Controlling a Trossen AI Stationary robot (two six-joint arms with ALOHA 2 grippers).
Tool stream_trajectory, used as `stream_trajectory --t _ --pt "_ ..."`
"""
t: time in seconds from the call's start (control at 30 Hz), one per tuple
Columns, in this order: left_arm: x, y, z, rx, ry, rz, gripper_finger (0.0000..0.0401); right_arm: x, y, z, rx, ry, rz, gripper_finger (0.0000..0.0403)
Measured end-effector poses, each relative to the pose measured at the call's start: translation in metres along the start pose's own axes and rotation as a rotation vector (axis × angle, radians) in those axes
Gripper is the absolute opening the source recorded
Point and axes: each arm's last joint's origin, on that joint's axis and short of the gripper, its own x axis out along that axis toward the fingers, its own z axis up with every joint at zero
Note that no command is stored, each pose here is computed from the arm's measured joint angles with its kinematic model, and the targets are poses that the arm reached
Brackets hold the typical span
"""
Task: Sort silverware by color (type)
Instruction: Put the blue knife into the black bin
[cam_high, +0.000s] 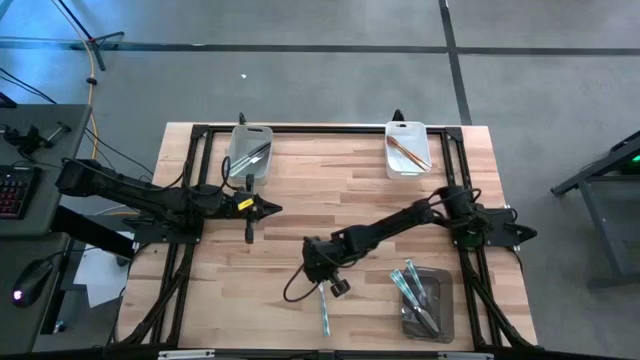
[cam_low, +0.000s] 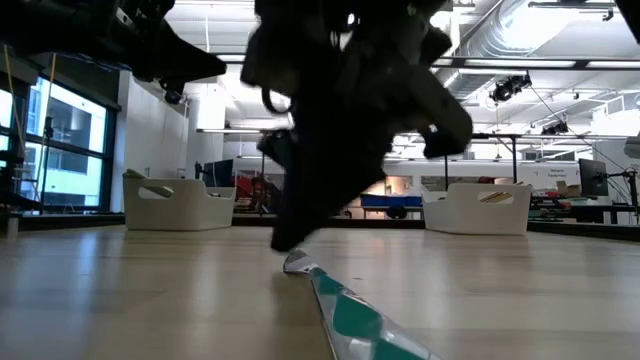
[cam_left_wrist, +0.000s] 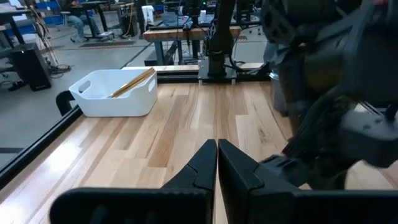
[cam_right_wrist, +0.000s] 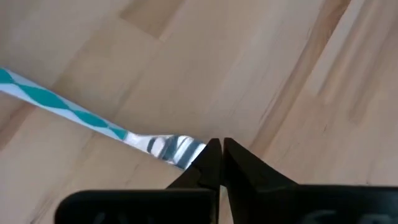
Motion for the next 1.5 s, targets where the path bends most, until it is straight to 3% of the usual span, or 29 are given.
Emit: stream_trajectory --t 0.6,0.77,0.93,1.07,1.23,1.37,1.5 --pt "0.0 0.0 -0.001 0.002 0.014 0.003 0.0005 -0.001 -0.03 -0.023 0.078 0.14 -0.065 0.0" --pt "0.0 0.0 -0.002 0.003 0.023 0.003 0.0005 -0.02 -0.033 -0.028 0.045 0.226 -0.147 0.0" --pt "0.0 0.0 -0.002 0.004 0.024 0.009 0.0005 -0.042 -0.02 -0.011 0.008 0.181 -0.181 0.0007" --pt "0.0 0.001 -0.002 0.005 0.024 0.028 0.0005 -0.031 0.01 -0.01 -0.062 0.22 -0.111 0.0043" --pt "0.0 0.001 -0.003 0.004 0.026 0.029 0.0005 -0.027 0.04 -0.001 -0.171 0.196 -0.076 0.0116" --pt "0.0 0.001 -0.003 0.005 0.026 0.029 0.0005 -0.026 0.048 0.001 -0.22 0.197 -0.079 0.0158" --pt "0.0 0.001 -0.002 0.005 0.026 0.028 0.0005 -0.021 0.042 -0.001 -0.237 0.195 -0.076 0.017"
